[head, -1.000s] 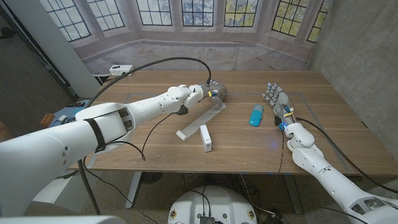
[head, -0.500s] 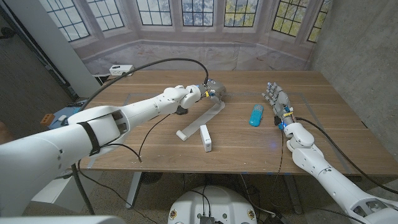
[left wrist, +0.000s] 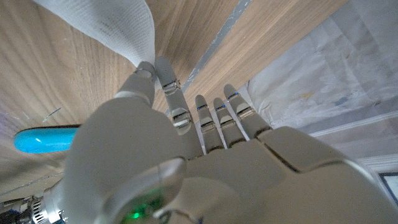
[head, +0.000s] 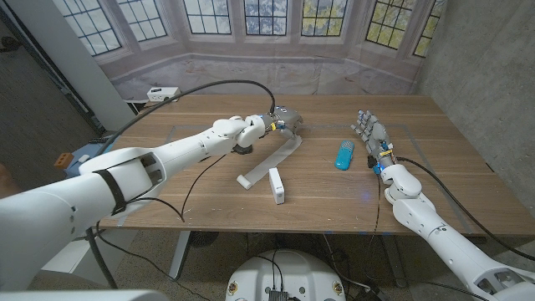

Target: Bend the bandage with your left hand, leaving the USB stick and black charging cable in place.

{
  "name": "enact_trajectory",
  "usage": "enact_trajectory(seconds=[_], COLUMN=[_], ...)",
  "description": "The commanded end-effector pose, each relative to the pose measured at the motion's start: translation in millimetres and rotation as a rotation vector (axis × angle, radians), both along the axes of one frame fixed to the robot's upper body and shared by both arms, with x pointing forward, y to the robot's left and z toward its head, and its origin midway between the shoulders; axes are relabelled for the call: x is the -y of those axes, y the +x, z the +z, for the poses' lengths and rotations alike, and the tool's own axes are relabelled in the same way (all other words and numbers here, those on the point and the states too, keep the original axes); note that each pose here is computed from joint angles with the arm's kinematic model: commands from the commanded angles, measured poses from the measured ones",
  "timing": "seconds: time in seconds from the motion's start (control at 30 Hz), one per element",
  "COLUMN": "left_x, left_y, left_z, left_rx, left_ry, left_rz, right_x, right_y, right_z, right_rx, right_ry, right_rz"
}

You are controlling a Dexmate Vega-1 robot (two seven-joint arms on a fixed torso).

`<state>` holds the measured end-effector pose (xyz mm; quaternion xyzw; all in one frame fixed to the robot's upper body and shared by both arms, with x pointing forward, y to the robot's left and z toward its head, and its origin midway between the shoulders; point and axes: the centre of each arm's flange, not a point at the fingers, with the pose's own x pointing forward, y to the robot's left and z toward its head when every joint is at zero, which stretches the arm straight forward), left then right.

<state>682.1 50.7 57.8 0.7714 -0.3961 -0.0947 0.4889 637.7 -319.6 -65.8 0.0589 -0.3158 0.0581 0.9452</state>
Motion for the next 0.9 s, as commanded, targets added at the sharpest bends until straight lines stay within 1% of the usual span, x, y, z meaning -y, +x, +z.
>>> enact_trajectory(seconds=[0.03,0.43,0.9], left_x=[-15.3,-33.5,-47.0], left_y=[-3.9,-6.0,-8.9], left_z=[-2.8,-6.9,-10.2], left_rx=[0.005,0.027,0.051], left_ry=[-0.033,-0.068,-0.098], left_rz=[-0.046,-0.112,-0.183], right_x=[-3.7,-7.9,-12.0], right_y=[-2.4,-2.5,-5.7], right_z=[0.6,1.9,1.5], right_rx=[-0.005,-0.011,-0.015], right_ry=[-0.007,-0.015,-0.019], right_rz=[-0.003,-0.004,-0.007])
